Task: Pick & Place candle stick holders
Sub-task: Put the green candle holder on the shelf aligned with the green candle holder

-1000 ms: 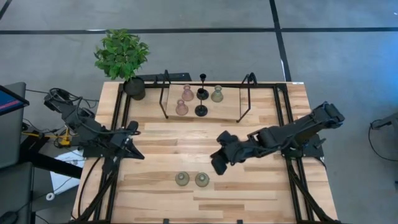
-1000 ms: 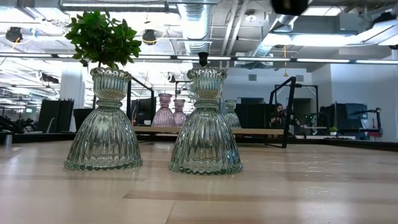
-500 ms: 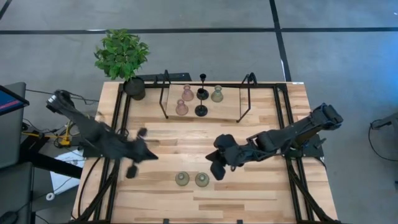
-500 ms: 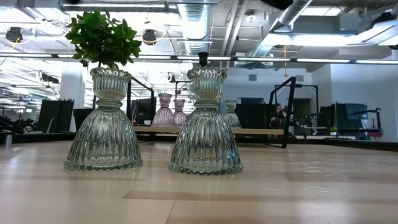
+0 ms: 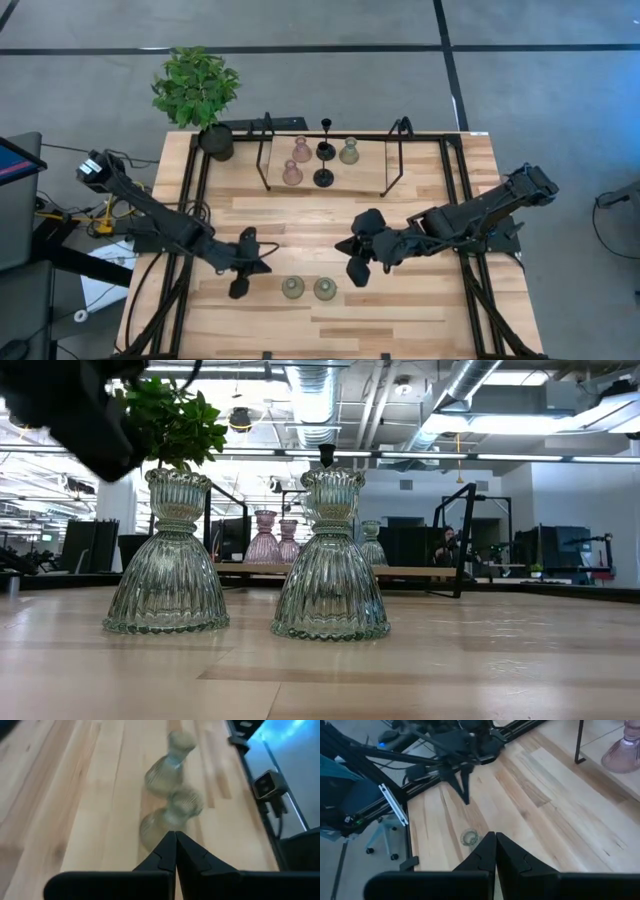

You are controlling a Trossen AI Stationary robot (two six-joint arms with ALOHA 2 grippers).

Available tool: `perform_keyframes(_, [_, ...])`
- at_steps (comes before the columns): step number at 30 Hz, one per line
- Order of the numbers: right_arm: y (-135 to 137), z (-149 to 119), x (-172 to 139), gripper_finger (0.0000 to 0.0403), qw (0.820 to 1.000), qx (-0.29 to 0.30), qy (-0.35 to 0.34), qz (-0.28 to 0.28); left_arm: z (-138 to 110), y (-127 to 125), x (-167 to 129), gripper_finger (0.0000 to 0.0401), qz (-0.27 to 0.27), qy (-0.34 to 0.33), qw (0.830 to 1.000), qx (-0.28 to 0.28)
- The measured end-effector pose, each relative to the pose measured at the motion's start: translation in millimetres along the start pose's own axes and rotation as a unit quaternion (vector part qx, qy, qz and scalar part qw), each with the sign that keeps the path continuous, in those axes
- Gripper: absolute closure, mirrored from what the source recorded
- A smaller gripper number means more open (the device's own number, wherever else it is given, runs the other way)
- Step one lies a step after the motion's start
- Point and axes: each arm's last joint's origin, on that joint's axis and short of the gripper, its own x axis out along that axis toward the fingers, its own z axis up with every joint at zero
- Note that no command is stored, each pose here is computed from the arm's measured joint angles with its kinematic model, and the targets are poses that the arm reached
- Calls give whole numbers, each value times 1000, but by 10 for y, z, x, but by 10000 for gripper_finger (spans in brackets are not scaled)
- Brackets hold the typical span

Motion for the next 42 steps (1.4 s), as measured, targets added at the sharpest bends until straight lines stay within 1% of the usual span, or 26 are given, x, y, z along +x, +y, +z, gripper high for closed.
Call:
perform_keyframes(2, [2, -3, -2, 403, 1000, -7, 0, 1, -89, 59, 26, 399, 10, 10, 1000, -15])
perform_keyframes(4, [1, -3, -4, 403, 1000, -14, 1, 2, -166, 97, 60, 399, 15, 14, 1000, -18])
perform_keyframes(8, [1, -10, -4, 403, 999, -41, 9, 7, -236, 89, 139, 396, -3, -9, 1000, -21])
perform_keyframes(12, [-8, -24, -6, 403, 998, -62, 23, 12, -287, 64, 279, 380, -13, -26, 999, 17])
perform_keyframes(16, [-11, -29, -6, 403, 998, -62, 25, 11, -358, 55, 437, 346, -9, -19, 999, 25])
perform_keyframes(21, [29, 6, -46, 403, 999, -42, 16, 15, -442, 31, 599, 287, -30, -9, 999, 26])
perform_keyframes(27, [64, 74, -90, 403, 999, -26, 5, 22, -450, 3, 698, 208, -44, -38, 998, 18])
perform_keyframes(33, [67, 83, -93, 403, 999, -23, 3, 22, -506, 13, 769, 141, -36, -34, 999, 19])
perform_keyframes(37, [67, 83, -93, 403, 999, -23, 2, 22, -484, 3, 803, 118, -31, -65, 997, 11])
perform_keyframes(42, [68, 84, -93, 403, 1000, -15, 2, 23, -448, -3, 808, 115, -23, -91, 996, 3])
